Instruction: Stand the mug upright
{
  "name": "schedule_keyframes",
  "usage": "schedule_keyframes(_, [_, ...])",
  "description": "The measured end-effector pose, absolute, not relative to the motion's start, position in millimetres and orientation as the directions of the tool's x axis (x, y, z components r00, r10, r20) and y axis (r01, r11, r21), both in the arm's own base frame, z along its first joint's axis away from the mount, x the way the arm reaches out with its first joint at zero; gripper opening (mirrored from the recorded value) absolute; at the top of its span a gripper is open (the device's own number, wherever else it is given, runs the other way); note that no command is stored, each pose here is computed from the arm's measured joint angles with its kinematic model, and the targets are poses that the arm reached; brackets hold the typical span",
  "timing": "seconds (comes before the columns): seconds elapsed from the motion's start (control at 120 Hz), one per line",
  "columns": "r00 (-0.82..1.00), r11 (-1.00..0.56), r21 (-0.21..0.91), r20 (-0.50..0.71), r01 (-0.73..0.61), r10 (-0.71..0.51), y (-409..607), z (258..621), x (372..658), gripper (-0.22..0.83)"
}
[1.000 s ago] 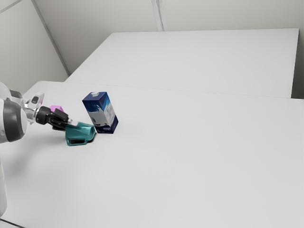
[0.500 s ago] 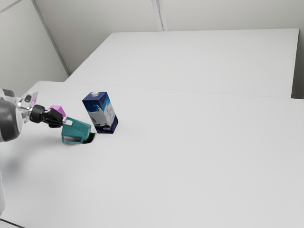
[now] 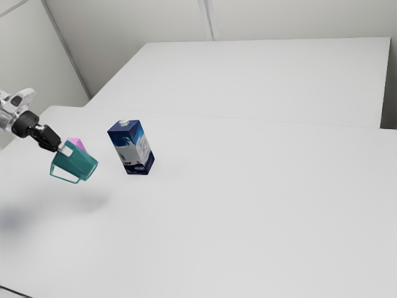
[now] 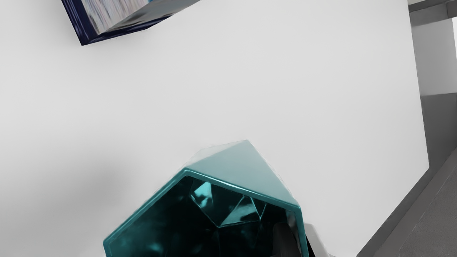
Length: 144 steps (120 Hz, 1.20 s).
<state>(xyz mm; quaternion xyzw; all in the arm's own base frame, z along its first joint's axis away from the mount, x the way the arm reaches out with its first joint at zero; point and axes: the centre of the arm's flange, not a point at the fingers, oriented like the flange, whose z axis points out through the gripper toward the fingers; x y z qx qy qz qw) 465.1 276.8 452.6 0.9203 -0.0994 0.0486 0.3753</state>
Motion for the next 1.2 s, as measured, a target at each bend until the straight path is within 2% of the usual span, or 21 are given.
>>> schedule_keyframes(0.108, [0.964, -0.755, 0.601, 0.126, -0.263, -0.236, 239, 474, 459, -0.17])
schedule_keyframes(0.292, [0.933, -0.821, 0.455, 0.070, -0.345, -0.353, 166, 507, 472, -0.17])
schedule_keyframes(0.45, [0.899, -0.836, 0.353, 0.032, -0.420, -0.437, 87, 518, 497, -0.17])
schedule_keyframes(0.542, [0.887, -0.845, 0.294, 0.022, -0.446, -0.461, 57, 524, 521, -0.17])
schedule_keyframes(0.792, [0.891, -0.870, 0.224, -0.019, -0.439, -0.454, 3, 512, 565, -0.17])
schedule_keyframes(0.892, [0.905, -0.890, 0.208, -0.045, -0.406, -0.423, -3, 492, 580, -0.17])
schedule_keyframes(1.2, [0.918, -0.926, 0.029, -0.123, -0.376, -0.376, -43, 448, 596, -0.17])
